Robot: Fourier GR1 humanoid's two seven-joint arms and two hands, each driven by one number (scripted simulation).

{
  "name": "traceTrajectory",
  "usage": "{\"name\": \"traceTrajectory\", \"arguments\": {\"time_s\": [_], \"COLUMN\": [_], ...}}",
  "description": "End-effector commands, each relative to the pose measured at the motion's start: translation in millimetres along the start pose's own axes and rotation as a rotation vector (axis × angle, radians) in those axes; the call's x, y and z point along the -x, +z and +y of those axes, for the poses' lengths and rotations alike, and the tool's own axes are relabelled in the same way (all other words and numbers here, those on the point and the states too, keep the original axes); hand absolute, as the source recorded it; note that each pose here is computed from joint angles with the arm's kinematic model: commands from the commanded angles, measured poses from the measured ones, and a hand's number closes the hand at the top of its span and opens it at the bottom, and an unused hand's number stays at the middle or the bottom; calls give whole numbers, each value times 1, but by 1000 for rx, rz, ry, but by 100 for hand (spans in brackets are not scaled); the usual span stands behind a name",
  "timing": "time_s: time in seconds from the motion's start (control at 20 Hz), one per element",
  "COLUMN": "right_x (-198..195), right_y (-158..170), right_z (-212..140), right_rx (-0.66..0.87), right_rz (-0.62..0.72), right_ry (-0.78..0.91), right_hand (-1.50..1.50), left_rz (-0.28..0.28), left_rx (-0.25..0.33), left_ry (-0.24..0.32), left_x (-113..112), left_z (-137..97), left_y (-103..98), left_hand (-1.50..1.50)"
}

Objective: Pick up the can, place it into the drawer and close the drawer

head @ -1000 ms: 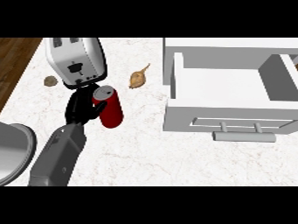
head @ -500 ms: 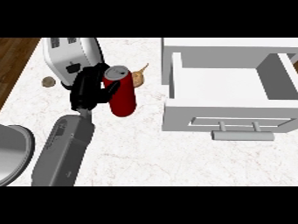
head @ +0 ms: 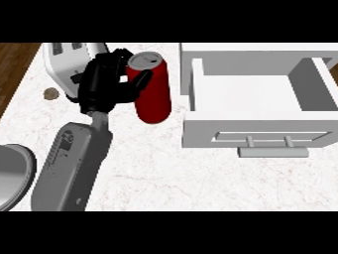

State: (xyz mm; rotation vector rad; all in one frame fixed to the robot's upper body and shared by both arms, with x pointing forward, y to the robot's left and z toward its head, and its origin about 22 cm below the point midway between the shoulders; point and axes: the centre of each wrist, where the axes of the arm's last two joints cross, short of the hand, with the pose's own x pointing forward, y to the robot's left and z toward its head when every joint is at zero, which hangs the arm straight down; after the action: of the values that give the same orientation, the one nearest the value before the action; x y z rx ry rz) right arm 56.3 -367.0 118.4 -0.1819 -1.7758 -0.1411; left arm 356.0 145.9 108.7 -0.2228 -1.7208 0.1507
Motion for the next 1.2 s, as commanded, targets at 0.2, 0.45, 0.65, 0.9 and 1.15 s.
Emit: {"name": "traceTrajectory", "arguments": {"time_s": [0.2, 0.45, 0.65, 0.9, 1.15], "right_x": [0, -10, 2, 3, 8], "right_y": [-6, 3, -14, -14, -10], "right_z": [7, 9, 12, 2, 1], "right_rx": [-8, -27, -28, 0, -2], "right_rz": [-2, -14, -16, -18, -10], "right_ry": [4, -9, -8, -29, -30], "right_hand": [-150, -150, -150, -150, -150], "left_rz": [-12, -7, -13, -20, 3], "left_rx": [34, 29, 17, 34, 36], "left_ry": [-26, -31, -45, -72, -80], "left_x": [-38, -42, -42, -57, -61], "left_z": [-54, -71, -102, -121, -137], "left_y": [-30, -30, -46, -64, -71], "left_hand": [150, 150, 150, 150, 150]}}
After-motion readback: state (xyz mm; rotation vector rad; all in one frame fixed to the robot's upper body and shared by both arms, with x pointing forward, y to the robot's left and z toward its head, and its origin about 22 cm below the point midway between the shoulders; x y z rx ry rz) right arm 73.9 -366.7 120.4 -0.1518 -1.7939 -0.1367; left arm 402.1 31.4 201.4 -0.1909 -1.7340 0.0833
